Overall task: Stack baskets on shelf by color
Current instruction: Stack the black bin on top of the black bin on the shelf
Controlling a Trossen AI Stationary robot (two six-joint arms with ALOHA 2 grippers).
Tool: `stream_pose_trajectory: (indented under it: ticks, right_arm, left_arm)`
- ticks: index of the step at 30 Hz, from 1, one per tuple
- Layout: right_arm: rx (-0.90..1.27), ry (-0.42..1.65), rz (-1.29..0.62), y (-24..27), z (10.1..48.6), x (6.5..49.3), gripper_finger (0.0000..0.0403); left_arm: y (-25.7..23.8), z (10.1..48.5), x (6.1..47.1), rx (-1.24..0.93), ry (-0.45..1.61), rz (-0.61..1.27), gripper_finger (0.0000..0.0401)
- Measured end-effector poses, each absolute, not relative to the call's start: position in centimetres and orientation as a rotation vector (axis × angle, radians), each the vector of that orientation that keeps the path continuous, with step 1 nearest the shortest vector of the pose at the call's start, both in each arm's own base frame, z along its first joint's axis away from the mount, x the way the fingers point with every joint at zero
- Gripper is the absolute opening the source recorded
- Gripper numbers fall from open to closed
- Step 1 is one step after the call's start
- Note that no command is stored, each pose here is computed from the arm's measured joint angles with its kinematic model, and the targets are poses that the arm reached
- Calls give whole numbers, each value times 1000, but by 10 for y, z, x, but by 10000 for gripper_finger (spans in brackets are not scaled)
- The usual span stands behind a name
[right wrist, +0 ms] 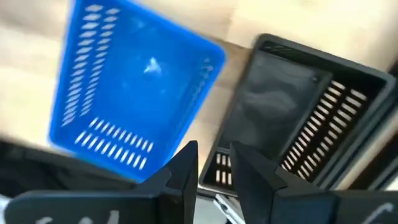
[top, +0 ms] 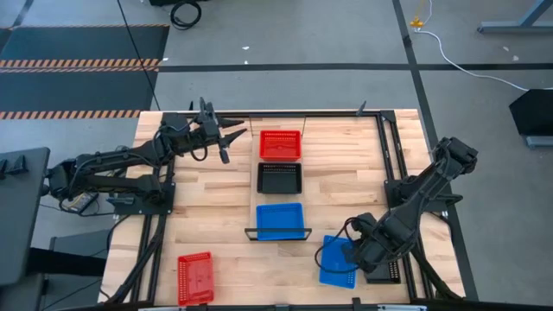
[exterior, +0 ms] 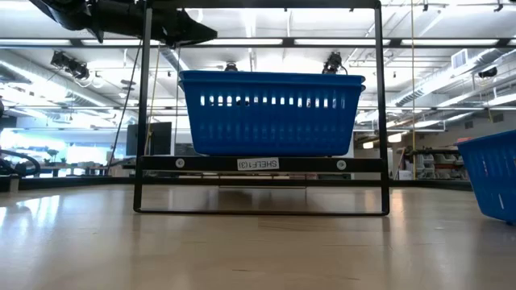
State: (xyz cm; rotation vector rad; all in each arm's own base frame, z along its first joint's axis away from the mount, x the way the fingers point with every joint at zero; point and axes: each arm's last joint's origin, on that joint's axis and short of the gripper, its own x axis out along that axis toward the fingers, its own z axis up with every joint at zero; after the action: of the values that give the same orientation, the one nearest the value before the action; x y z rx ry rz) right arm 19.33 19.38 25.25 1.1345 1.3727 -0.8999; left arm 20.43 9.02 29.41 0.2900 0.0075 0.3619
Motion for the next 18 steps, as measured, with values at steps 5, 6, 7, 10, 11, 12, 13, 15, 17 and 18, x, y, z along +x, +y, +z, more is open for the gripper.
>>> stream_pose_trajectory:
  ticks: [5,6,7,10,11,12,13,15,17,18]
  right_arm:
    - [1159,1391,-1003,193,240,194,102]
    - [1146,1387,-1023,190,237,194,103]
    - [1136,1384,-1046,187,234,193,104]
    - [1135,1385,-1068,182,227,194,110]
    - [1137,1385,-1065,182,224,194,113]
    - [1144,1384,-1055,182,222,194,115]
    - [1153,1385,-1039,183,219,194,117]
    - [1153,1388,-1016,187,213,192,121]
    - [1154,1389,-1006,190,208,187,125]
    - [1147,1392,-1002,192,205,184,127]
  left_arm:
    - [91,307,206,336,38,360,117]
    - [91,308,206,333,56,357,117]
    - [91,309,206,331,71,354,117]
    - [91,314,206,342,82,352,117]
    - [91,315,206,344,81,352,117]
    - [91,315,206,343,83,352,117]
    - [91,314,207,340,87,351,117]
    - [91,314,207,318,87,351,117]
    - [90,314,206,287,86,348,117]
    - [89,314,205,275,83,346,117]
